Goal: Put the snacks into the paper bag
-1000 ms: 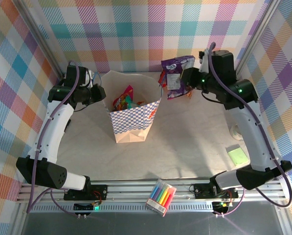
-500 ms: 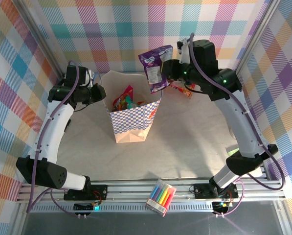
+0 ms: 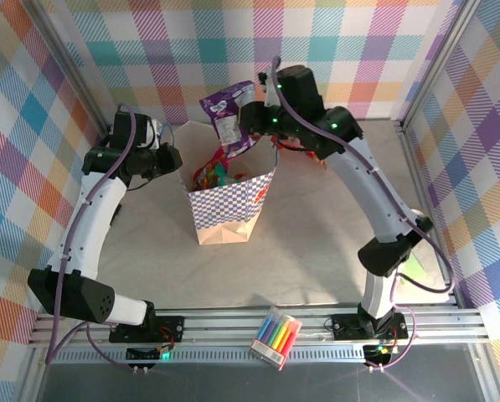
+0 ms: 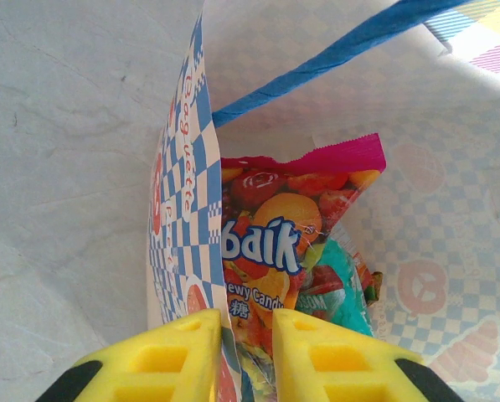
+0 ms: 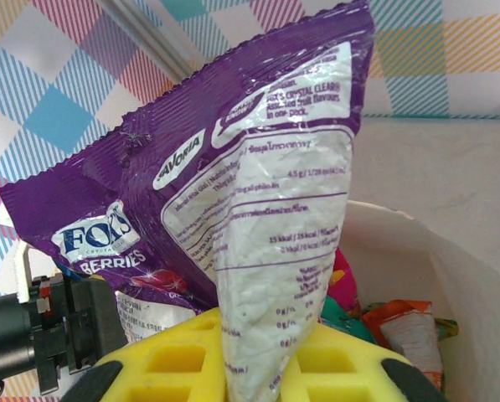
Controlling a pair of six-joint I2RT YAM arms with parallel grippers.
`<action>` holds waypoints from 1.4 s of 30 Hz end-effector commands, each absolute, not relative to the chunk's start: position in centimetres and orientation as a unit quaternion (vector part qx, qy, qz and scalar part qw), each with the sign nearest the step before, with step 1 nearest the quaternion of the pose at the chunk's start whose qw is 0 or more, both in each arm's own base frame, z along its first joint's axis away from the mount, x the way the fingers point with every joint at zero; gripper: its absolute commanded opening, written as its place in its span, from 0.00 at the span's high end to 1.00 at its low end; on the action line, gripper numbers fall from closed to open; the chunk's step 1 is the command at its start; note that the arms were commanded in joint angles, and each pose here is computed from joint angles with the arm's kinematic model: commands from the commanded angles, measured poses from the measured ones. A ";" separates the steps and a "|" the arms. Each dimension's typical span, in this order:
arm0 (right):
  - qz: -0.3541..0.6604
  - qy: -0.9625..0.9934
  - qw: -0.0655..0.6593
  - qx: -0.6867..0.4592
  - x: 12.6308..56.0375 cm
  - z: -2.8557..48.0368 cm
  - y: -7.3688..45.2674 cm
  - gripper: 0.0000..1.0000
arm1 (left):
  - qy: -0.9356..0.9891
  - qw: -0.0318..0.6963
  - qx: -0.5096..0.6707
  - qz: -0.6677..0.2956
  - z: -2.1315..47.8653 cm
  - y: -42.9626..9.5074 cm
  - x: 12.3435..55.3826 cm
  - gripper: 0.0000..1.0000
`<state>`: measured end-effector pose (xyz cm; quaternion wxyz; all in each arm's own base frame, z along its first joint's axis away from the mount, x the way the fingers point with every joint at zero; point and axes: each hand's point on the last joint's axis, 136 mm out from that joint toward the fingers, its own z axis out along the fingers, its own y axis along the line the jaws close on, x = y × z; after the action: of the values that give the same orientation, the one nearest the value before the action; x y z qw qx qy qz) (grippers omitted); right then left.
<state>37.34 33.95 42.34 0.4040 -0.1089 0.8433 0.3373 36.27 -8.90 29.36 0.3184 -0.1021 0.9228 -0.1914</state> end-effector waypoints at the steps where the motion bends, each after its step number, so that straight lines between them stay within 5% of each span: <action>1: 0.353 0.833 0.410 -0.112 37.2 43.5 35.0 0.84 | 0.919 0.327 -0.100 -0.195 29.9 -8.7 36.1 0.76; 38: 0.320 0.910 0.263 -0.032 37.1 31.2 40.8 0.84 | 0.921 0.323 -0.099 -0.194 29.4 -8.9 36.7 0.76; 42: 0.312 0.915 0.256 -0.019 37.0 30.7 40.5 0.77 | 0.921 0.324 -0.100 -0.192 29.5 -8.8 36.7 0.76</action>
<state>37.14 40.44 29.98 0.2524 -0.0349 0.9173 0.3061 36.27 -8.89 29.36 0.3187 -0.1008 0.9230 -0.1908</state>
